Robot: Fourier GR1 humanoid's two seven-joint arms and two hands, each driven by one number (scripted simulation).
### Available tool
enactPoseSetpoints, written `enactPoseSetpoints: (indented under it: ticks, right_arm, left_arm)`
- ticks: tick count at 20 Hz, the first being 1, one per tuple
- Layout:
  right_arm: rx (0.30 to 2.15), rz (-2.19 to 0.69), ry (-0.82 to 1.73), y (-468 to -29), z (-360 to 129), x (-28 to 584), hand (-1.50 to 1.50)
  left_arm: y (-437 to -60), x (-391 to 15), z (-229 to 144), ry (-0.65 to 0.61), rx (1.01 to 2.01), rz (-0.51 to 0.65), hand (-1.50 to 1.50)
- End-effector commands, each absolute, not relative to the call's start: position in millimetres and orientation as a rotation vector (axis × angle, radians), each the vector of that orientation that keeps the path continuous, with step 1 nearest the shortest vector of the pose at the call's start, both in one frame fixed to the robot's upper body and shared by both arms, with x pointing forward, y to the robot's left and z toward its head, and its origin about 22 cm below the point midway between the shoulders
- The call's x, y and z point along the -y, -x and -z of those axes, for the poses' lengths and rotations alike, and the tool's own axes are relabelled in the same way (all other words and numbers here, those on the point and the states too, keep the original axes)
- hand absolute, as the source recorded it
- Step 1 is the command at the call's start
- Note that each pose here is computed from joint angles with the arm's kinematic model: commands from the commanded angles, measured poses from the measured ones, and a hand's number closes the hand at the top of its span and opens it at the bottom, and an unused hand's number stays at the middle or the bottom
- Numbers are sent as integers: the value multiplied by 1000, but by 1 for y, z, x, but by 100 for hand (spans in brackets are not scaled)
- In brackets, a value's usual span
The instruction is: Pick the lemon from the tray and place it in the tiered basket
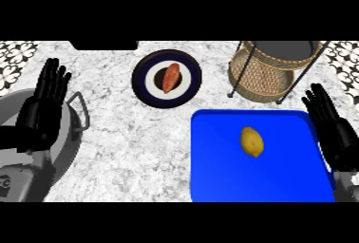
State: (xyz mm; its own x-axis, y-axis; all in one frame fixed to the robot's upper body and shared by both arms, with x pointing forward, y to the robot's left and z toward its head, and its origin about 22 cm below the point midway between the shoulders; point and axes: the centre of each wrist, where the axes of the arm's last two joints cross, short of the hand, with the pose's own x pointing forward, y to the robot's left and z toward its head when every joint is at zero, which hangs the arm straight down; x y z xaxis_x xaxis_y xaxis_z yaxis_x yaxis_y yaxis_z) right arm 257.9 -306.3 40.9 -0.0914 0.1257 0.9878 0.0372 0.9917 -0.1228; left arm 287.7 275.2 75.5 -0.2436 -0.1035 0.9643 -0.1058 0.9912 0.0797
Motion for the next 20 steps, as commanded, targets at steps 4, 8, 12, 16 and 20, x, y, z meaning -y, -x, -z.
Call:
enactPoseSetpoints:
  ticks: [4,8,12,16,20]
  right_arm:
    - [1587,77,235,-304,-23,236,-150]
    - [1479,154,478,-315,0,203,-150]
    - [1662,194,380,-335,4,147,-150]
    - [1684,17,543,-329,-11,152,-150]
    - [1535,-216,689,-338,-33,175,-150]
  left_arm:
    - [-277,-246,-43,-16,1673,176,0]
    - [-271,-221,-10,102,1578,250,0]
    - [-262,-248,16,70,1544,236,0]
    - [-274,-232,6,65,1540,231,0]
    - [-259,-247,14,64,1518,231,0]
